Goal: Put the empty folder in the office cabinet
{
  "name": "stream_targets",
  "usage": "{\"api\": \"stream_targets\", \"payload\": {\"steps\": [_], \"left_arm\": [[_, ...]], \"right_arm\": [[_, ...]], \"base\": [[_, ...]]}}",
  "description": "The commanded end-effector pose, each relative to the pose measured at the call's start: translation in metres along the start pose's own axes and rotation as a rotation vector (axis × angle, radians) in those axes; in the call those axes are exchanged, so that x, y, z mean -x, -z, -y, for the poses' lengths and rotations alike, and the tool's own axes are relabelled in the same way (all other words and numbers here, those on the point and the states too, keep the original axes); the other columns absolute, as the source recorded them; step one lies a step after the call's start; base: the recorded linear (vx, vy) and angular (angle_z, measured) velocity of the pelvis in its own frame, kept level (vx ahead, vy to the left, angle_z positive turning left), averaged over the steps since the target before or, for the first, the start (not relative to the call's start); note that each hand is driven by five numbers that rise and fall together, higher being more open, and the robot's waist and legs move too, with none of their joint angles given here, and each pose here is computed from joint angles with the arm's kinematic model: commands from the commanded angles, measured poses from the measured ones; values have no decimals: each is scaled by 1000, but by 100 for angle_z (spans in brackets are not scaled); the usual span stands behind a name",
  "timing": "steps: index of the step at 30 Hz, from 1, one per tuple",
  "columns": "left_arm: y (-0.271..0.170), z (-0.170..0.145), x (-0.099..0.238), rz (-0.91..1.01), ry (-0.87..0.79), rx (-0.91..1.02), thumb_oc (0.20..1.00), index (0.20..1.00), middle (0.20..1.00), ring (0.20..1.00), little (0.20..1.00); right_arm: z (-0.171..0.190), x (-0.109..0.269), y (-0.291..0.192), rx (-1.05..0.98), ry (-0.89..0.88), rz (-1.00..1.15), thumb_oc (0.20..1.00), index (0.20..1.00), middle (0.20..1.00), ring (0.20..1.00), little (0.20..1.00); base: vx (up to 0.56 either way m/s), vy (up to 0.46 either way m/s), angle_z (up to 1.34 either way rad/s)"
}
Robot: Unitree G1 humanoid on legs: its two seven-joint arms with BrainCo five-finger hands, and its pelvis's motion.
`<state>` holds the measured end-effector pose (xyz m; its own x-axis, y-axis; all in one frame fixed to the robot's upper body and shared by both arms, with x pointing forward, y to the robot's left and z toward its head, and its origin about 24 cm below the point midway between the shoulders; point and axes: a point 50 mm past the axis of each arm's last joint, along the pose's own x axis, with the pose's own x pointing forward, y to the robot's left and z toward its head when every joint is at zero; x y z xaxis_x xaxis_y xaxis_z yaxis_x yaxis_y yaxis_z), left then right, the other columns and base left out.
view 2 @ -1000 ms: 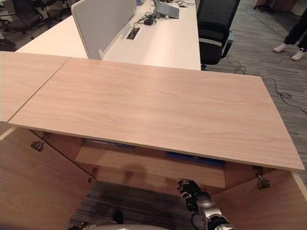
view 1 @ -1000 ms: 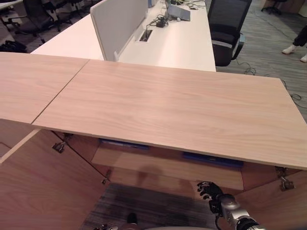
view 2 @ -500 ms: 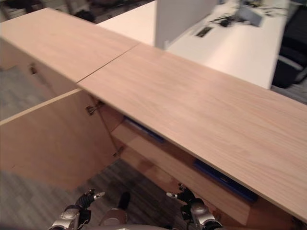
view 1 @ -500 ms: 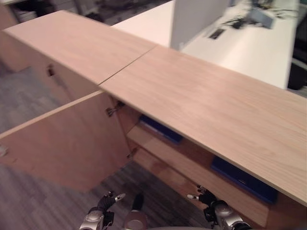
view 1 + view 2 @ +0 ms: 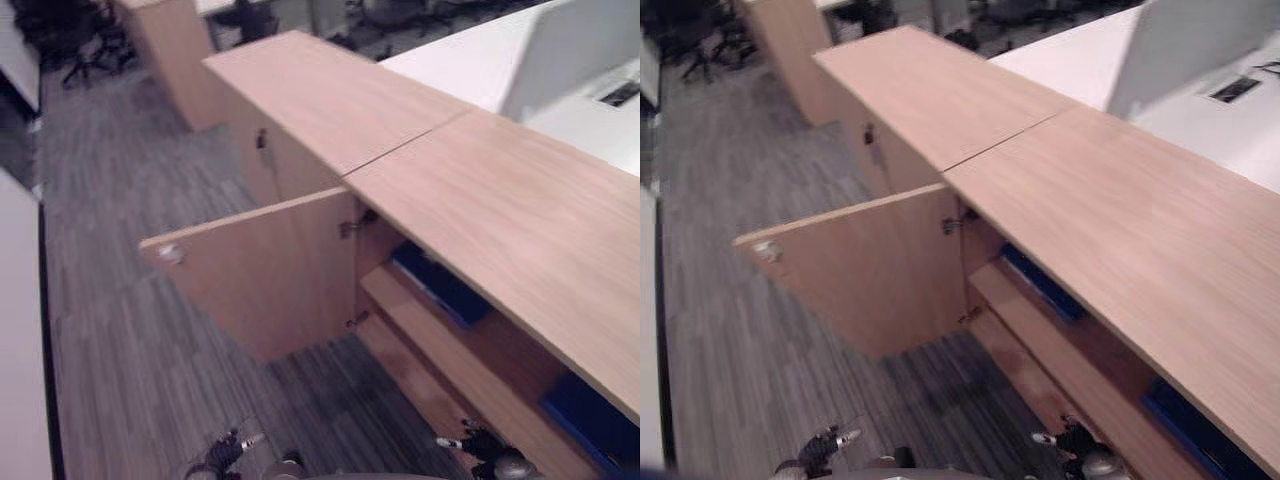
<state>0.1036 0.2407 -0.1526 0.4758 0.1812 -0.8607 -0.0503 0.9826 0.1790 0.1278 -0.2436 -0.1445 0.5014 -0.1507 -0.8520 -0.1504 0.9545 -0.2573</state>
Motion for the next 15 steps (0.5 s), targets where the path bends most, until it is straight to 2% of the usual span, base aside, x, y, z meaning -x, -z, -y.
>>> {"api": "stream_targets", "payload": {"steps": [1,7,15], "left_arm": [[2,-4,0,-11,-1,-60,1000,1000,1000,1000,1000],[-5,-8,-1,-4,8,-144,1000,1000,1000,1000,1000],[-11,-23,-1,9,-35,-126,1000,1000,1000,1000,1000]], "right_arm": [[1,-5,-25,-17,16,65,1000,1000,1000,1000,1000],[-9,-6,-29,-77,4,69,1000,1000,1000,1000,1000],[-20,-7,-32,-121,-24,72,1000,1000,1000,1000,1000]], "base": [[19,156,43],[9,227,25],[9,180,25]]}}
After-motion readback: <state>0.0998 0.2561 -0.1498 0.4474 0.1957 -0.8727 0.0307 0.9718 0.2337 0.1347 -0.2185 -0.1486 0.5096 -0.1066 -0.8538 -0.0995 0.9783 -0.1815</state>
